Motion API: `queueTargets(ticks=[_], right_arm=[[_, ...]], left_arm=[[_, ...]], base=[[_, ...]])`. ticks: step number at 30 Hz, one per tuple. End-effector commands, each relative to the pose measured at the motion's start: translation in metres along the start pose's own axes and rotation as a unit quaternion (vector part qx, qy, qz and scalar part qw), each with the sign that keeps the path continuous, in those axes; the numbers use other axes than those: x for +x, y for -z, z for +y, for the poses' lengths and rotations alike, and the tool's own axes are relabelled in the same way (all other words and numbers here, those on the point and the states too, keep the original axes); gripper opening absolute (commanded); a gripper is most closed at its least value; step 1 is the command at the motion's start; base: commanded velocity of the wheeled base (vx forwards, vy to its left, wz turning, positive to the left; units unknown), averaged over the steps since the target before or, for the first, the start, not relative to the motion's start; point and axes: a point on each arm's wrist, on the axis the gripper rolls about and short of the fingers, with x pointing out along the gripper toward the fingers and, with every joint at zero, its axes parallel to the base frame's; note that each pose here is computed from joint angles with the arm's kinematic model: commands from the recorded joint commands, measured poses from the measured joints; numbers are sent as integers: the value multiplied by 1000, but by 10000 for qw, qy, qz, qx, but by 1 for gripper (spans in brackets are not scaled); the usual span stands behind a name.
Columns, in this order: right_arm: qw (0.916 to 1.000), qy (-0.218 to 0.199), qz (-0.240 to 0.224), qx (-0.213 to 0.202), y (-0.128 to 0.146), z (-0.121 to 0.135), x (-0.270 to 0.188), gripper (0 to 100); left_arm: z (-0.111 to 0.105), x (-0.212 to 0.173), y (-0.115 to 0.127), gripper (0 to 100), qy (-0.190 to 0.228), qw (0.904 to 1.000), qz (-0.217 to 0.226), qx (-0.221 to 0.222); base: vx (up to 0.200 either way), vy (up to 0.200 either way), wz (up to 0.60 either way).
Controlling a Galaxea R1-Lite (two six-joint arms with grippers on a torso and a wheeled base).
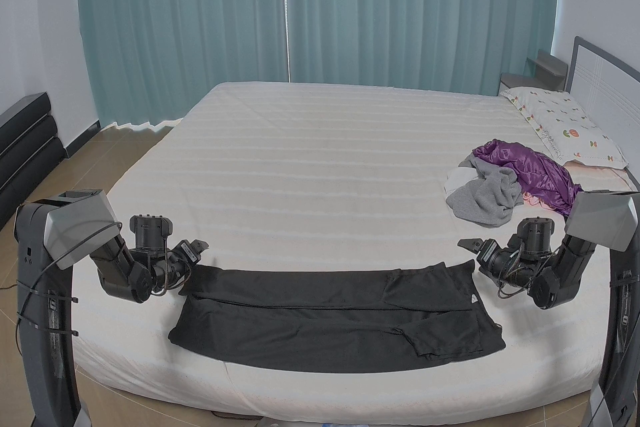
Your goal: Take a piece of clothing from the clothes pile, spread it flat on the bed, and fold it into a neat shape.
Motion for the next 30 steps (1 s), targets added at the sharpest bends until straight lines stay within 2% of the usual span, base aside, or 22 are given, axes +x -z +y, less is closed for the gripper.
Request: queueTargets(ticks=[1, 3, 13, 30], right_arm=[[9981, -513, 321, -103, 4, 19, -39, 100], [9966, -572, 582, -111, 12, 22, -44, 100], [9927, -194, 1055, -554, 38, 0, -39, 100], [9911, 65, 1061, -803, 49, -6, -31, 100]], left_arm=[[-2, -8, -18, 100, 91, 9989, -208, -415], [-2, -9, -21, 100, 118, 9984, -227, -511], [3, -10, -27, 100, 88, 9979, -281, -573], [4, -9, -26, 100, 71, 9979, -275, -574]], base=[[0, 0, 0], [0, 0, 0], [0, 0, 0], [0, 0, 0]])
